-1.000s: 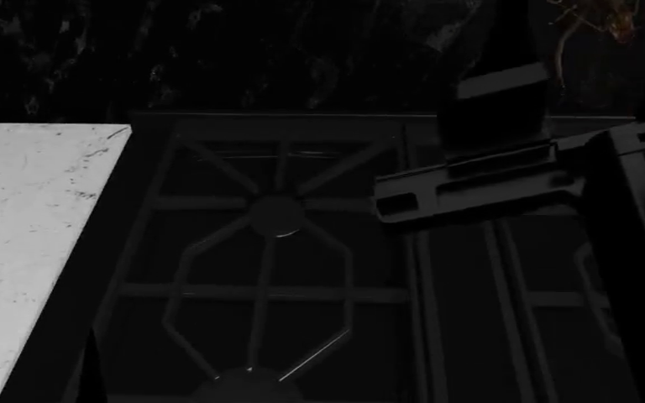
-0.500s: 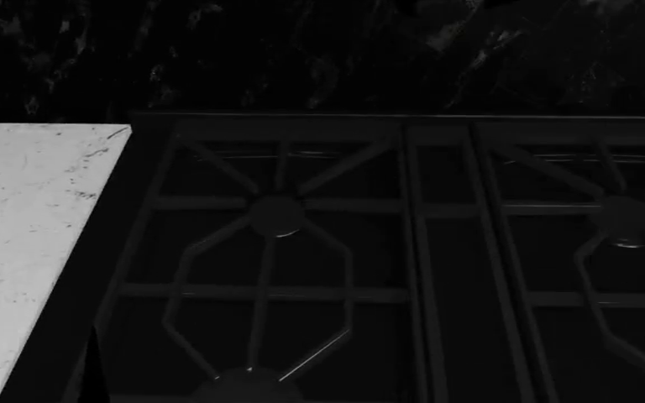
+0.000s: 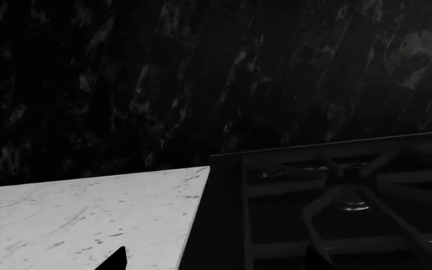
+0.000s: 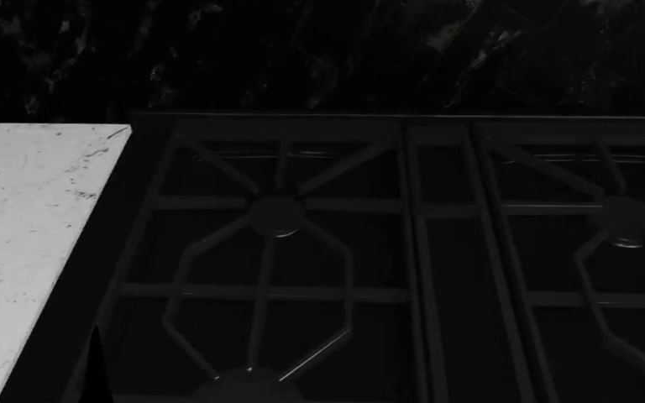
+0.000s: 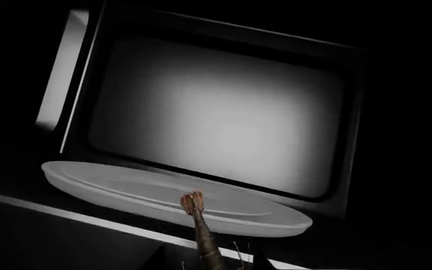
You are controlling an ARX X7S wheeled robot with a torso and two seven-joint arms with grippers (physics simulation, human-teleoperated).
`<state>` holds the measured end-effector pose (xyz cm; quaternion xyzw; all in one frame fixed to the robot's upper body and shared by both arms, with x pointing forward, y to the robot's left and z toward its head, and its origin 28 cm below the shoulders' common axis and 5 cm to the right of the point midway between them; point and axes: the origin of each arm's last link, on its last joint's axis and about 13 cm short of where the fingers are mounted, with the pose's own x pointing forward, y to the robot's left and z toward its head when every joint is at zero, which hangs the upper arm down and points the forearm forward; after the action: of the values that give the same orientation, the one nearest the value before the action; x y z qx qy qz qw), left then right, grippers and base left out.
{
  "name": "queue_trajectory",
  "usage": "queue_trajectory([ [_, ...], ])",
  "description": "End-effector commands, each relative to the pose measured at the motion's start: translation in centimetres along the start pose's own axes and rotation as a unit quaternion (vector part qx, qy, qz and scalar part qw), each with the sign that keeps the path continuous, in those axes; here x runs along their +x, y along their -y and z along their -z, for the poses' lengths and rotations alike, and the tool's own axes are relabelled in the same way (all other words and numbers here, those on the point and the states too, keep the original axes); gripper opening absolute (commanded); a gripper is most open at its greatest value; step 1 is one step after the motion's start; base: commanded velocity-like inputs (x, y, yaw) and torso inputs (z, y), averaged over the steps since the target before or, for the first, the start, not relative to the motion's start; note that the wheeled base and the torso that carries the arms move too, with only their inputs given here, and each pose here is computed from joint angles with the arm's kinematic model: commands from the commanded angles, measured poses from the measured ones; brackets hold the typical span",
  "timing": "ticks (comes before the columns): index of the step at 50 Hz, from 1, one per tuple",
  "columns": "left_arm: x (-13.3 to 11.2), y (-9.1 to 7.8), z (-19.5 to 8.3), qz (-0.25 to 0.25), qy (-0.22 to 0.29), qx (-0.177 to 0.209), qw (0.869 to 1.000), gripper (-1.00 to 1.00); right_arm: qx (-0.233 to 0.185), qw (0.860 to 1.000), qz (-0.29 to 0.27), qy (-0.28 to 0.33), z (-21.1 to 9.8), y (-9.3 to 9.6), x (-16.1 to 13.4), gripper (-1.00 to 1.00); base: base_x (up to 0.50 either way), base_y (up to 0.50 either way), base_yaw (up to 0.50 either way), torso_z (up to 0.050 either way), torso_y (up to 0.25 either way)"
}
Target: Pick the shrimp from the counter and place it in the microwave.
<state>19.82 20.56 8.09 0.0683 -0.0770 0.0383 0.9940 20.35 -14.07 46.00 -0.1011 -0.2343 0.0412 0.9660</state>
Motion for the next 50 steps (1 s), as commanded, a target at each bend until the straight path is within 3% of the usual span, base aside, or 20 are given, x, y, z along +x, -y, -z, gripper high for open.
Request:
queue_trajectory([
  [1, 0.2, -0.2, 0.9, 0.001, -0.027, -0.018, 0.999, 1.0, -0.003, 1.0, -0.014, 0.002, -2.8, 0.4, 2.6, -1.0, 0.0, 0.0, 0.0, 0.0, 0.0],
  [12, 0.1, -0.2, 0.9, 0.0, -0.028, -0.02, 0.999, 1.0, 0.01, 1.0, -0.016, -0.011, -5.2, 1.1, 5.4, -1.0, 0.0, 0.0, 0.0, 0.0, 0.0],
  [26, 0.0, -0.2, 1.0, 0.003, -0.029, -0.02, 0.999, 1.0, -0.007, 0.999, -0.031, -0.025, -7.7, 0.5, 7.6, -1.0, 0.0, 0.0, 0.0, 0.0, 0.0],
  [29, 0.1, -0.2, 1.0, 0.003, -0.029, -0.02, 0.999, 1.0, 0.002, 0.997, -0.052, -0.049, -7.8, 0.4, 8.5, -1.0, 0.0, 0.0, 0.0, 0.0, 0.0],
  [42, 0.1, -0.1, 0.9, 0.005, -0.029, -0.02, 0.999, 1.0, 0.014, 0.993, -0.054, -0.1, -7.1, 0.2, 11.9, -1.0, 0.0, 0.0, 0.0, 0.0, 0.0],
  [50, 0.1, -0.1, 1.0, 0.005, -0.029, -0.02, 0.999, 1.0, 0.018, 0.992, -0.057, -0.107, -7.3, -0.7, 12.5, -1.0, 0.0, 0.0, 0.0, 0.0, 0.0],
])
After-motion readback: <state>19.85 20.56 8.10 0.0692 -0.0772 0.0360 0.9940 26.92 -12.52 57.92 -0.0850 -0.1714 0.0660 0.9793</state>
